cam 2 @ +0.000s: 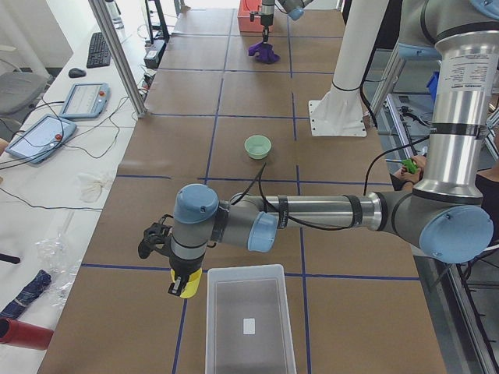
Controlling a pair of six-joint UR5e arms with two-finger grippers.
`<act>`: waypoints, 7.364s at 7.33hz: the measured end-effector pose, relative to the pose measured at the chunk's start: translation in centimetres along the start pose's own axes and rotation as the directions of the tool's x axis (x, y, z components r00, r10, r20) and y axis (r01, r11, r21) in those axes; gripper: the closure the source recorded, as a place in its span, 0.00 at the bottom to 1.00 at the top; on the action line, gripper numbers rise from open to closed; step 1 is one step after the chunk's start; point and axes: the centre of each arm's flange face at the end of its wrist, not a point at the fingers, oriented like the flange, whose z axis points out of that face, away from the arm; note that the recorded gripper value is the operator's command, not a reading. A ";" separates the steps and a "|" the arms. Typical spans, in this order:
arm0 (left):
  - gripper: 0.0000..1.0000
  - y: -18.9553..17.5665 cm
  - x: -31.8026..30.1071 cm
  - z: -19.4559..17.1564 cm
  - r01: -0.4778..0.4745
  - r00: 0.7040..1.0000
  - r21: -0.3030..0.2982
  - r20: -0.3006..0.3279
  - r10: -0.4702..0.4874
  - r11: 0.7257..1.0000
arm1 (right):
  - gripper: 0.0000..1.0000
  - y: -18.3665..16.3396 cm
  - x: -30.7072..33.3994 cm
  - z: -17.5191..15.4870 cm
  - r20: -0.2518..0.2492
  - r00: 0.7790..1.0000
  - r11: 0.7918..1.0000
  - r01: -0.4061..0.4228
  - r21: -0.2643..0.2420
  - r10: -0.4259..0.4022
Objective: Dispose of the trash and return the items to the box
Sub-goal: 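Lift the purple cloth and carry it off the table with the right gripper, then drop the purple cloth into the pink bin with the right gripper, then reach the left gripper to the pale green bowl and grasp its rim, then lift the pale green bowl and carry it off the table with the left gripper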
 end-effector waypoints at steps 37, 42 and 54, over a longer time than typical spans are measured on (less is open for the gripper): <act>0.00 1.2 57.9 -3.1 0.381 0.829 -0.205 -0.354 -0.432 0.901 | 0.00 -7.3 16.3 -16.0 -0.202 0.977 0.997 0.055 -0.063 -0.066; 0.54 3.6 65.9 2.6 0.371 0.855 -0.233 -0.292 -0.428 0.899 | 0.00 -8.8 15.0 -16.3 -0.192 0.977 0.996 0.080 -0.049 -0.088; 1.00 -4.2 54.6 -6.8 0.368 0.876 -0.161 -0.270 -0.399 0.916 | 0.00 -8.6 17.3 -14.7 -0.193 0.979 0.995 0.053 -0.084 -0.068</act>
